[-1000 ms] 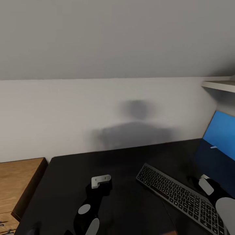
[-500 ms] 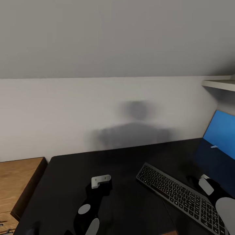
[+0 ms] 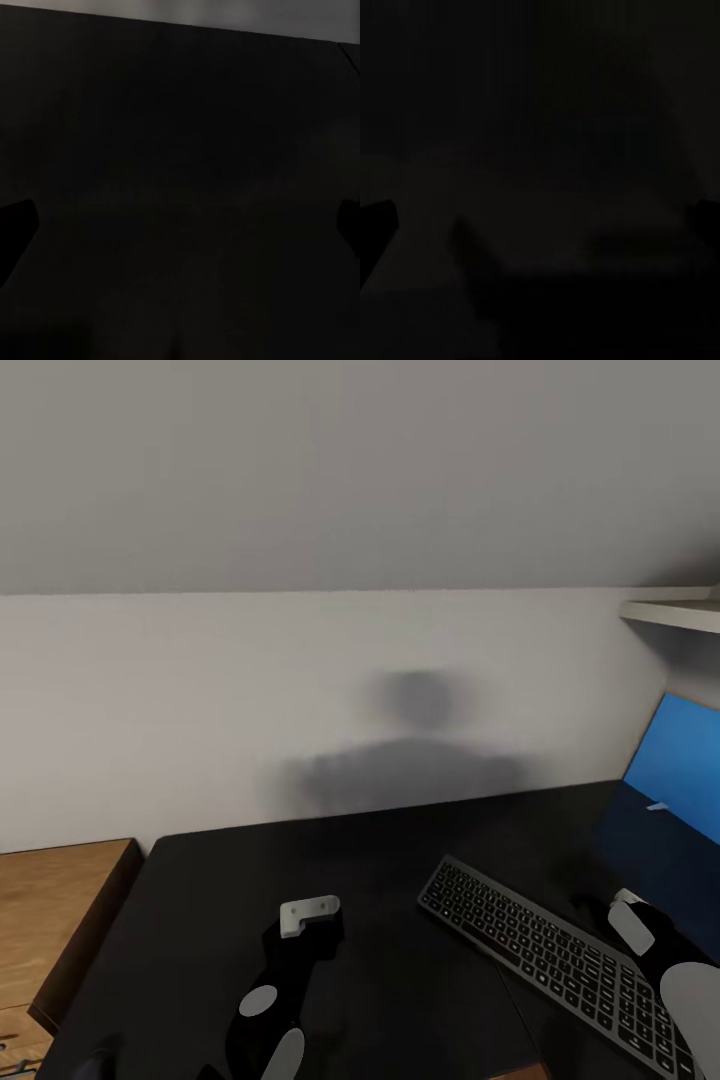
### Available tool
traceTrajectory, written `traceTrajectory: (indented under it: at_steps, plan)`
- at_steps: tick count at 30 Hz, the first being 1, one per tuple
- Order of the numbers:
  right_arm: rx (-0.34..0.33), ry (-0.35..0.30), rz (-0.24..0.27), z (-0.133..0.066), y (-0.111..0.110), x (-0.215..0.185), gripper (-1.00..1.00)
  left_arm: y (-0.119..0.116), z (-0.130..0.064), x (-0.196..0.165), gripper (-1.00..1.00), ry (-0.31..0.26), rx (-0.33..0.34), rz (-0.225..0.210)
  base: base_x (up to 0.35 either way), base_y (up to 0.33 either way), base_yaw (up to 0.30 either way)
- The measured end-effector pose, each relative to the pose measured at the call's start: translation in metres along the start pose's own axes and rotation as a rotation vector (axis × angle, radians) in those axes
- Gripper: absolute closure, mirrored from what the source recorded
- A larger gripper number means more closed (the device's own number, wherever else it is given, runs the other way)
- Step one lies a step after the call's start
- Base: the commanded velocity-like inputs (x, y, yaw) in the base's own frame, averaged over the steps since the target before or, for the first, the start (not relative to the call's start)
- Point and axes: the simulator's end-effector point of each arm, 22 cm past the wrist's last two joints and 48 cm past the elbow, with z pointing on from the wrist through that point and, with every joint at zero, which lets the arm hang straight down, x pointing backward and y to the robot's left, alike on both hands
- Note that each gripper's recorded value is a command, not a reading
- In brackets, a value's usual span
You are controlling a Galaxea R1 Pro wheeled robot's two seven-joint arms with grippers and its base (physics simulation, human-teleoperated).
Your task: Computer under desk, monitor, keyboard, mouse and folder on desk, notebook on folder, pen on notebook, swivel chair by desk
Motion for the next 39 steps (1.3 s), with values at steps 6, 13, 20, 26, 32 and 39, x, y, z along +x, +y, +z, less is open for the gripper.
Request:
traceTrajectory:
  at_steps: [6,13,20,26,32,39]
  plan:
    - [0.000,0.000,-0.002,0.0000,0.0002,0.0001,-1.00,0.0018,0.0006,0.0012,-1.00,0.002,-0.003,0.004,0.000,0.000,0.000]
    - [-0.006,-0.003,-0.001,0.0003,0.0018,-0.0004,-1.00,0.0031,0.0007,0.0024,-1.00,0.002,-0.004,0.006,-0.026,0.000,0.000]
    - [-0.010,-0.001,0.008,0.0004,0.0028,0.0006,-1.00,0.0031,0.0007,0.0027,-1.00,0.002,-0.004,0.006,-0.144,0.000,0.000]
    - [-0.010,-0.002,0.007,0.0006,0.0032,0.0005,-1.00,0.0031,0.0008,0.0028,-1.00,0.003,-0.004,0.006,-0.099,0.053,0.000]
    - [-0.011,-0.004,0.004,0.0003,0.0038,0.0002,-1.00,0.0031,0.0006,0.0027,-1.00,0.002,-0.004,0.006,-0.092,0.058,0.000]
    - [-0.011,-0.004,0.003,0.0004,0.0042,0.0005,-1.00,0.0028,0.0007,0.0029,-1.00,0.003,-0.003,0.005,-0.137,0.102,0.000]
